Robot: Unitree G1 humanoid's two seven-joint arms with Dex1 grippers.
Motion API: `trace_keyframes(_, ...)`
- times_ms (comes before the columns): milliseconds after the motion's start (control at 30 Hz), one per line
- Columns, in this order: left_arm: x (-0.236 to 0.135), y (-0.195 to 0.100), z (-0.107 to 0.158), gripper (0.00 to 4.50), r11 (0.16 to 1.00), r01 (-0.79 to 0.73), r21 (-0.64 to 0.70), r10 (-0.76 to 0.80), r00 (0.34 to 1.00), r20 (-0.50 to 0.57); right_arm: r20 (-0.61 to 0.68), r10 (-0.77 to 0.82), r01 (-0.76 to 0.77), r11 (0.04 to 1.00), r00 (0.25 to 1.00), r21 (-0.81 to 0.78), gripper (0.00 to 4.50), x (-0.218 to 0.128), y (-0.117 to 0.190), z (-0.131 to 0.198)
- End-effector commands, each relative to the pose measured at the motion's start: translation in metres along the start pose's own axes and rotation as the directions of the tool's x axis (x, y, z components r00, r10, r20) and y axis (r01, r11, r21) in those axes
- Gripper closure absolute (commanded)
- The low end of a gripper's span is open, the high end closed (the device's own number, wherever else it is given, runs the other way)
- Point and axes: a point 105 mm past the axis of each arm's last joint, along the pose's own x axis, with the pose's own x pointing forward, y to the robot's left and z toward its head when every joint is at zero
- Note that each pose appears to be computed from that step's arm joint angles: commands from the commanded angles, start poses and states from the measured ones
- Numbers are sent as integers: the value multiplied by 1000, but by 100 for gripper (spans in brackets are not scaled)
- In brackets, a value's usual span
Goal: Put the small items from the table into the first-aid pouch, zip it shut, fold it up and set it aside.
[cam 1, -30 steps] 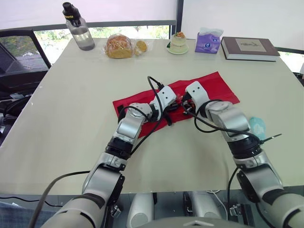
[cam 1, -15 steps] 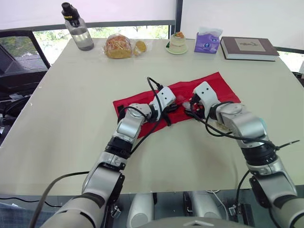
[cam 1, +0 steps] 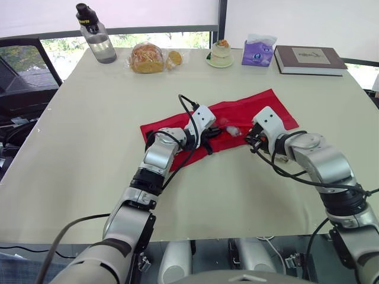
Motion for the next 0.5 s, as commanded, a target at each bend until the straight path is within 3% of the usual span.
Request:
trace_keyframes(33,-1,-1,12,450,1000,28,4,-29,999,39,63,-16,17,1000,998,-21,446,1,-1,11)
trace_keyframes(500,2,-9,17,450,997,68,26,-69,996,59,135,2,0,1000,991,-19,446,41,5,27)
